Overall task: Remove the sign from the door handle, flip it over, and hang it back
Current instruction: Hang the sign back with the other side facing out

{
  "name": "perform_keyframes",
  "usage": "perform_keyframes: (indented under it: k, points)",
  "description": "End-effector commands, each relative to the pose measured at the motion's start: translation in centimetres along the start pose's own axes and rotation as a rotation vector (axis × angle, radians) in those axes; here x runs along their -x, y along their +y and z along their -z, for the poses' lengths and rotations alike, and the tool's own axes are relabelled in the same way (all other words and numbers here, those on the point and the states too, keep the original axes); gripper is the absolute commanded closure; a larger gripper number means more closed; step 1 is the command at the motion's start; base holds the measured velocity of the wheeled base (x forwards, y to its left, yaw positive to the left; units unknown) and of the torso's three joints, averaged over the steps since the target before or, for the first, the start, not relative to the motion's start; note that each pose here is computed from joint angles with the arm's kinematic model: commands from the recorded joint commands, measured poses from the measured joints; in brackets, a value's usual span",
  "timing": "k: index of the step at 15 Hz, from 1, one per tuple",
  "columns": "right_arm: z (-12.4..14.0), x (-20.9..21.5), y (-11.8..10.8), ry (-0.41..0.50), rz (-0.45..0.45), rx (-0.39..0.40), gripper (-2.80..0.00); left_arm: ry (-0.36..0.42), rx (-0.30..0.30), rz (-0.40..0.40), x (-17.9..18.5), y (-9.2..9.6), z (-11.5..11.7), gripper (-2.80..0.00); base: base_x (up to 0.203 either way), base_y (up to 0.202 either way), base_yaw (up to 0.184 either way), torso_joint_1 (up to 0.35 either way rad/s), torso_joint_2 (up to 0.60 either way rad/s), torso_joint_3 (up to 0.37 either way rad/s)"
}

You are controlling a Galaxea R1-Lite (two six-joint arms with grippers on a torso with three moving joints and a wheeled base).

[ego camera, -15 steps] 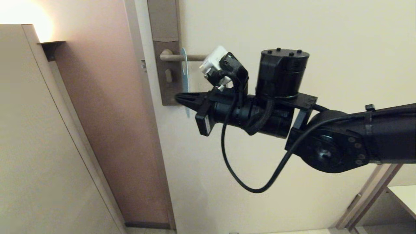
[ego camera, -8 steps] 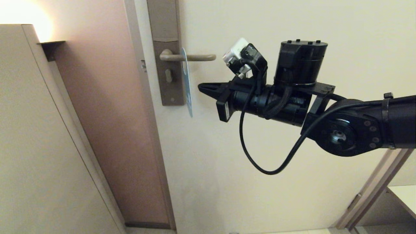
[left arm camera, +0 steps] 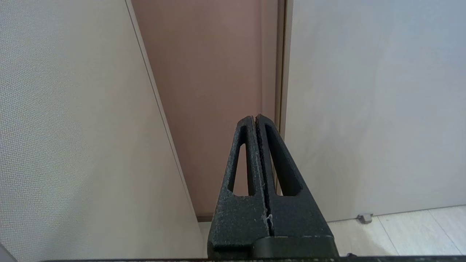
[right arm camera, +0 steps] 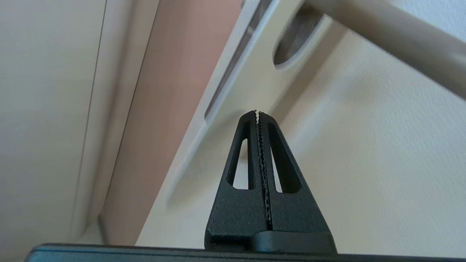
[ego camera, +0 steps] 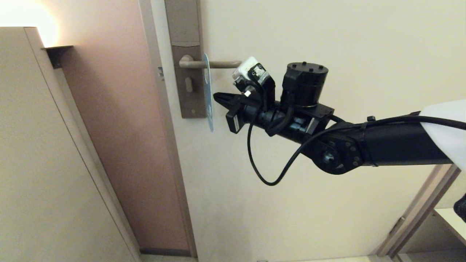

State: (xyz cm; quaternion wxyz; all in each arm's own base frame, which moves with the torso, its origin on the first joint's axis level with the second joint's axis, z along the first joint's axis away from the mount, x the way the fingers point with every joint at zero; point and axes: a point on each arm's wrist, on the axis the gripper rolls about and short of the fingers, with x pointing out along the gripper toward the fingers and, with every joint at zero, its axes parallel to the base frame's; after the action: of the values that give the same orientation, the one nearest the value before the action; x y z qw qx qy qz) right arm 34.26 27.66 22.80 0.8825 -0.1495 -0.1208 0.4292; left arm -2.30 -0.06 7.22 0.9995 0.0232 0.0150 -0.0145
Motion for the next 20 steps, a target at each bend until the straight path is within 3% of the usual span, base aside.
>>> perform_keyframes:
  k: [1,6,9,20]
  points:
    - [1.4,-1.5,0.6,-0.002,-0.009,0.002,0.00,0.002,-0.001,0.000,0.0,0.0,0.0,0.00,0.000,0.000,0.000,0.000,0.00,0.000]
    - [-0.1,-3.8,2.1,-0.116,0.015,0.022,0.00,0.002,-0.001,-0.001,0.0,0.0,0.0,0.00,0.000,0.000,0.000,0.000,0.00,0.000]
    - [0.4,-4.5,3.1,-0.102,0.046,0.023,0.00,0.002,-0.001,0.000,0.0,0.0,0.0,0.00,0.000,0.000,0.000,0.000,0.00,0.000]
    - [-0.1,-5.2,2.7,-0.121,0.111,0.042,0.00,0.002,-0.001,0.000,0.0,0.0,0.0,0.00,0.000,0.000,0.000,0.000,0.00,0.000]
